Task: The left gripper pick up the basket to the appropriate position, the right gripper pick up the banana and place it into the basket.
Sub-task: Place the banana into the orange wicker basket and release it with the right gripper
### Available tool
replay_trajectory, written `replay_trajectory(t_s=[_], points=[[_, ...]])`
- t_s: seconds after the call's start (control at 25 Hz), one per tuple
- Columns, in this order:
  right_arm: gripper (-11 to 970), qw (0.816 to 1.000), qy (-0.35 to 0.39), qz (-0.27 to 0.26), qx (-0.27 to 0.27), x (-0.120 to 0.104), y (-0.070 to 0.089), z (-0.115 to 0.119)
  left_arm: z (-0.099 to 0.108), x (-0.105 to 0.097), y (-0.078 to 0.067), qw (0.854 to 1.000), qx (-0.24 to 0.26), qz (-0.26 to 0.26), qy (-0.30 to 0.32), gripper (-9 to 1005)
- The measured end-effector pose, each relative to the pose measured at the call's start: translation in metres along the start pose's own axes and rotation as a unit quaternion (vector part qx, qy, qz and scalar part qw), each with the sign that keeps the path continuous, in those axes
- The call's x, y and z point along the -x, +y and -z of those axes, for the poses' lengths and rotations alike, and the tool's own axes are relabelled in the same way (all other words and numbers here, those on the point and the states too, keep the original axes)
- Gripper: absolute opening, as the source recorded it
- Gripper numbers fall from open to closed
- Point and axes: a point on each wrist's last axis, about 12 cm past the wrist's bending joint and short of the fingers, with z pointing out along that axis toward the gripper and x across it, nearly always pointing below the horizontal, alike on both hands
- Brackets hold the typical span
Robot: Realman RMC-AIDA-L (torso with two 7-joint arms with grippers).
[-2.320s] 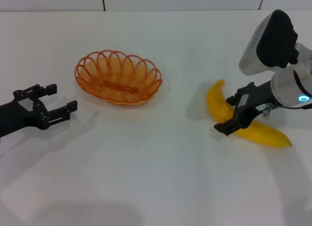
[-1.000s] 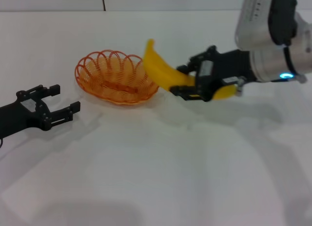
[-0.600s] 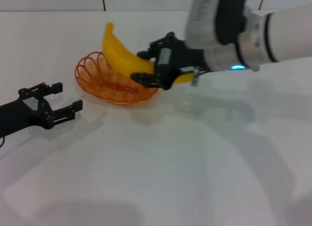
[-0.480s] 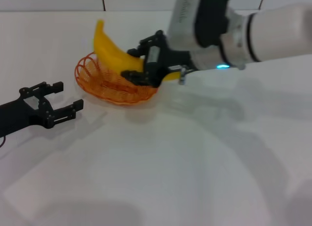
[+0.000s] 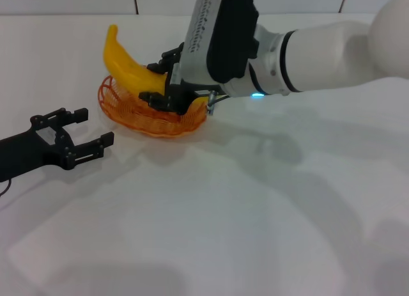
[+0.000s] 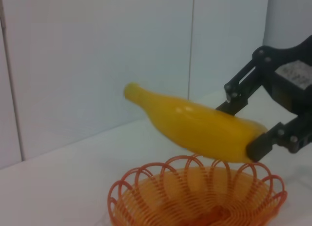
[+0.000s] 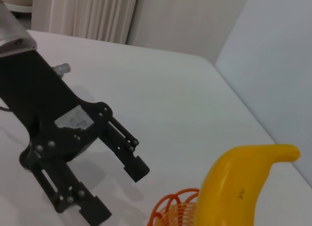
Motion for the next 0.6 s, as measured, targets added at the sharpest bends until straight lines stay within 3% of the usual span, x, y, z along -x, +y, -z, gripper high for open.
replay_trajectory(t_s=[0.6], points=[[475, 1.0, 0.012, 0.008, -0.012, -0.0057, 0.0021, -0.0088, -0.0018, 0.001, -0.0006, 1.0, -0.004, -0.003, 0.0, 784]])
